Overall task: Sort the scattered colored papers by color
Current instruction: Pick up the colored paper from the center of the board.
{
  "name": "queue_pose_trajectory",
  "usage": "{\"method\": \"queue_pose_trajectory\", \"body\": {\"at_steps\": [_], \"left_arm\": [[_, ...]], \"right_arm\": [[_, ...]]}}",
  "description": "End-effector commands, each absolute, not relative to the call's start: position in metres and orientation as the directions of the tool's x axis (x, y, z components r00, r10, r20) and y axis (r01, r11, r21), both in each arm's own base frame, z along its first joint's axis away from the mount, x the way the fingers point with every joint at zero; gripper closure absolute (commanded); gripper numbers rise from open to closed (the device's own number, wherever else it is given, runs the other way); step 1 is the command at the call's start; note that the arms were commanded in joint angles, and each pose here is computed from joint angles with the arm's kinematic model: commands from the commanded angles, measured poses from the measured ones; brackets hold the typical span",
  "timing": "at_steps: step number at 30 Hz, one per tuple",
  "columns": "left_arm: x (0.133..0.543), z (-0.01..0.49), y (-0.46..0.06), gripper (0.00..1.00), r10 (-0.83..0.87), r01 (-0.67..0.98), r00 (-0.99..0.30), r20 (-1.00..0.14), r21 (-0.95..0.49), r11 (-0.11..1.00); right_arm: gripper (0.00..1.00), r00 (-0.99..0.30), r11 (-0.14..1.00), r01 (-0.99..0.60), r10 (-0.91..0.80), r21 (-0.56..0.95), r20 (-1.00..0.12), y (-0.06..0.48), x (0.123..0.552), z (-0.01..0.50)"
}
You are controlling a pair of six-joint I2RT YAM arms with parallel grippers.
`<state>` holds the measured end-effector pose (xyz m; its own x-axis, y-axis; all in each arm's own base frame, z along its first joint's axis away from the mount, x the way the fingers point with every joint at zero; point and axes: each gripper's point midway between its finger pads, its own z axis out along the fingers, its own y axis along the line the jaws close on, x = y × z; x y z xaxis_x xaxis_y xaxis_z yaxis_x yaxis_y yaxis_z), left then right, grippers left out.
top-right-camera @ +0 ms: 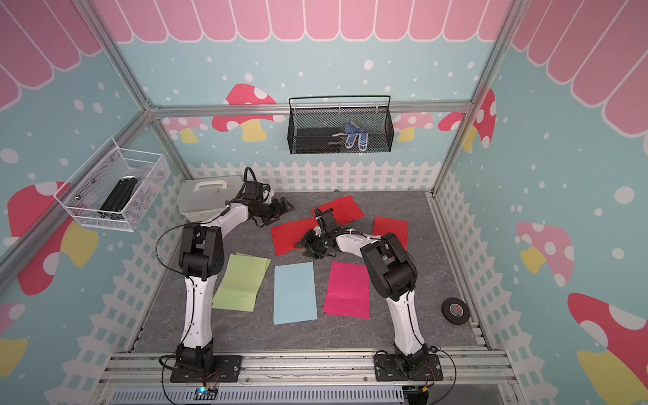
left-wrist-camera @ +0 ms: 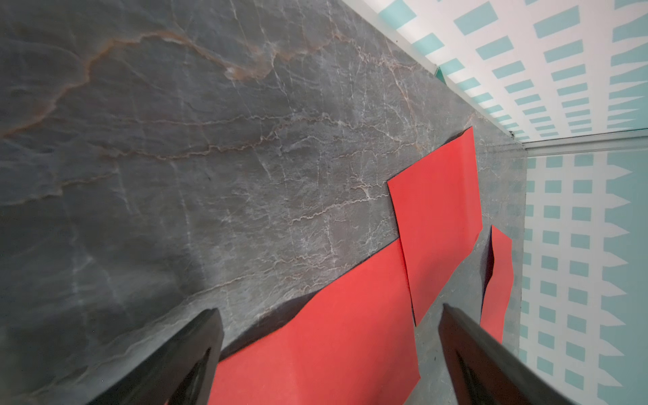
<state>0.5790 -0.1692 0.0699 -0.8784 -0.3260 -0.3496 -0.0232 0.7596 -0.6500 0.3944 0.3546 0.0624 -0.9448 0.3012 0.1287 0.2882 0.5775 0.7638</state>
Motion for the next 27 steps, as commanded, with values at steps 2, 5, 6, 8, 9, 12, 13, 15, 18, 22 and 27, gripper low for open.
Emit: {"method": "queue_pose_trajectory", "body": {"at_steps": [2,5,6,8,9,12,13,15,18,22,27], "left_arm": [[0.572,0.056,-0.163,0.01,-0.309,-0.039,-0.895,-0.321,-0.634,0.773],[0.563,0.046,-0.159,0.01,-0.304,-0.055,-0.902,-0.305,-0.618,0.784],[0.561,0.042,-0.158,0.01,-0.304,-0.061,-0.905,-0.299,-0.614,0.787],[0.557,0.037,-0.157,0.01,-0.303,-0.070,-0.908,-0.289,-0.609,0.790],[0.554,0.034,-0.156,0.01,-0.305,-0.077,-0.910,-0.282,-0.606,0.791],[0.548,0.031,-0.154,0.01,-0.311,-0.086,-0.909,-0.277,-0.604,0.792],[0.547,0.031,-0.153,0.01,-0.313,-0.088,-0.908,-0.279,-0.604,0.792],[0.544,0.030,-0.154,0.01,-0.311,-0.089,-0.910,-0.273,-0.604,0.792],[0.538,0.031,-0.153,0.01,-0.313,-0.094,-0.911,-0.268,-0.604,0.792],[0.531,0.036,-0.152,0.01,-0.323,-0.098,-0.907,-0.271,-0.608,0.788],[0.519,0.040,-0.153,0.01,-0.334,-0.102,-0.904,-0.266,-0.626,0.773]], "right_arm": [[0.50,-0.943,0.594,0.281,0.317,0.754,0.102,0.343,0.404,0.062],[0.49,-0.939,0.600,0.294,0.326,0.744,0.108,0.336,0.404,0.055],[0.49,-0.940,0.604,0.292,0.326,0.741,0.105,0.334,0.404,0.054],[0.49,-0.939,0.612,0.292,0.329,0.735,0.099,0.329,0.405,0.051],[0.49,-0.940,0.615,0.289,0.329,0.734,0.095,0.327,0.405,0.050],[0.49,-0.938,0.623,0.297,0.332,0.723,0.099,0.322,0.406,0.044],[0.49,-0.937,0.625,0.302,0.334,0.720,0.102,0.320,0.406,0.041],[0.49,-0.934,0.629,0.310,0.341,0.713,0.105,0.317,0.406,0.036],[0.49,-0.931,0.631,0.321,0.349,0.706,0.111,0.312,0.410,0.029],[0.49,-0.926,0.633,0.333,0.361,0.699,0.115,0.306,0.416,0.020],[0.49,-0.922,0.632,0.340,0.368,0.696,0.116,0.302,0.426,0.014]]}}
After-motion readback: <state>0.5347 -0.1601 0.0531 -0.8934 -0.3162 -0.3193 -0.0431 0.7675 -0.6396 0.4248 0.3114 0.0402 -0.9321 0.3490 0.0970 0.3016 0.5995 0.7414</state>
